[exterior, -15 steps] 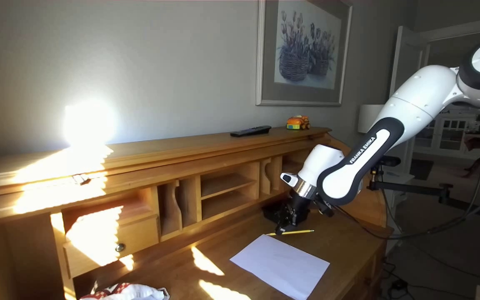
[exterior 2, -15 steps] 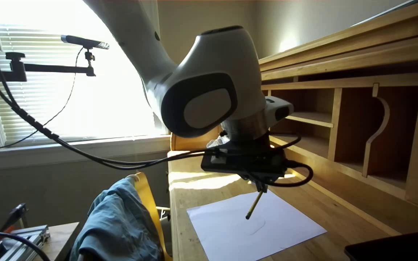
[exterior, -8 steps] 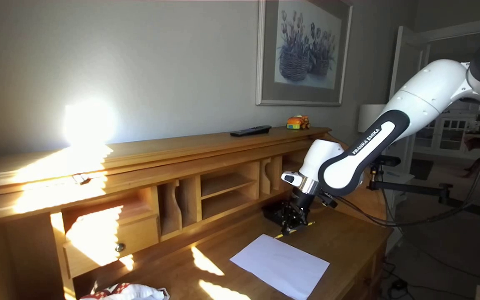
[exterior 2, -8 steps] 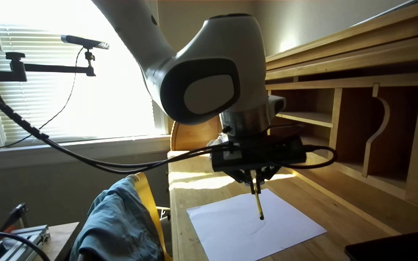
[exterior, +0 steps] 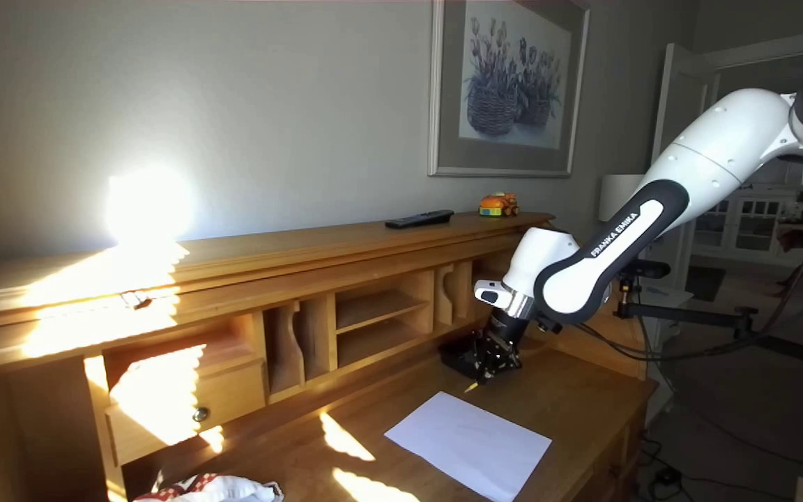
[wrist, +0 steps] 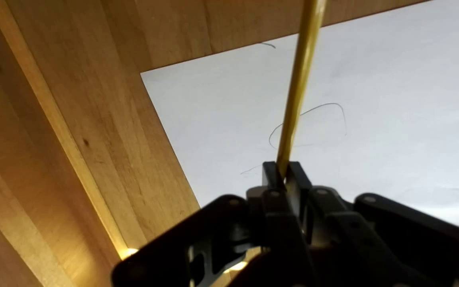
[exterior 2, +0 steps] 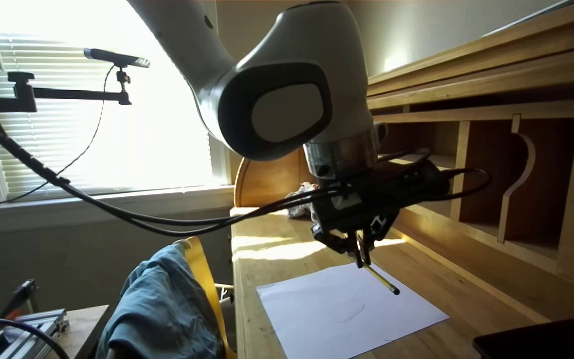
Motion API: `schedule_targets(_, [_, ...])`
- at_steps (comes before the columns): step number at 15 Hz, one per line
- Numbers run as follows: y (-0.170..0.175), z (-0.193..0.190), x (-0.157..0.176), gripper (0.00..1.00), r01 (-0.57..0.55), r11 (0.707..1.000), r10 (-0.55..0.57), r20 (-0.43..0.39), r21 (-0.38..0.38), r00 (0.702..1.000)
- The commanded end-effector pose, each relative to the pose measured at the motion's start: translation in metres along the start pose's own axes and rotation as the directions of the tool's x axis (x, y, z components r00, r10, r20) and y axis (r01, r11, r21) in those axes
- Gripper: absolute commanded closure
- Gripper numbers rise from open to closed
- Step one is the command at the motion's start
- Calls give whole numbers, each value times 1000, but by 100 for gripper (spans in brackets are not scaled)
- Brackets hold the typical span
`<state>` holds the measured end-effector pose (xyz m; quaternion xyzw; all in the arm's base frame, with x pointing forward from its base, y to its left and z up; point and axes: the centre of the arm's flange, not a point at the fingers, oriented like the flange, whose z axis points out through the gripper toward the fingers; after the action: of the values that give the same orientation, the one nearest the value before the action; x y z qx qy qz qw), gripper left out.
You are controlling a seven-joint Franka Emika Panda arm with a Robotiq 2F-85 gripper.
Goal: Use the pencil to draw on the piece of paper
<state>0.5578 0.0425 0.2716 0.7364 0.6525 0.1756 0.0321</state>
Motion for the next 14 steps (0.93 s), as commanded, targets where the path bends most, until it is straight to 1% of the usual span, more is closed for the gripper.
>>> schedule_targets(1, [0,0,0,92,2,1000,-2,1,-1,1000])
schedule_targets(4, [0,0,-1,92,4,1000,-4,1,0,1000])
schedule_targets(5, [-1,0,4,98,57,998,-57,38,-12,998])
schedule_targets(6, [-1,0,11,98,121,993,-122,90,9,988])
schedule_targets(8, [-4,-1,25,98,200,978,-205,113,51,972])
schedule_targets(11, [-13,4,52,98,317,944,-327,154,89,932])
schedule_targets(12, [-16,10,60,98,353,930,-366,171,99,915])
schedule_targets(14, [-19,13,71,98,429,897,-443,213,108,871])
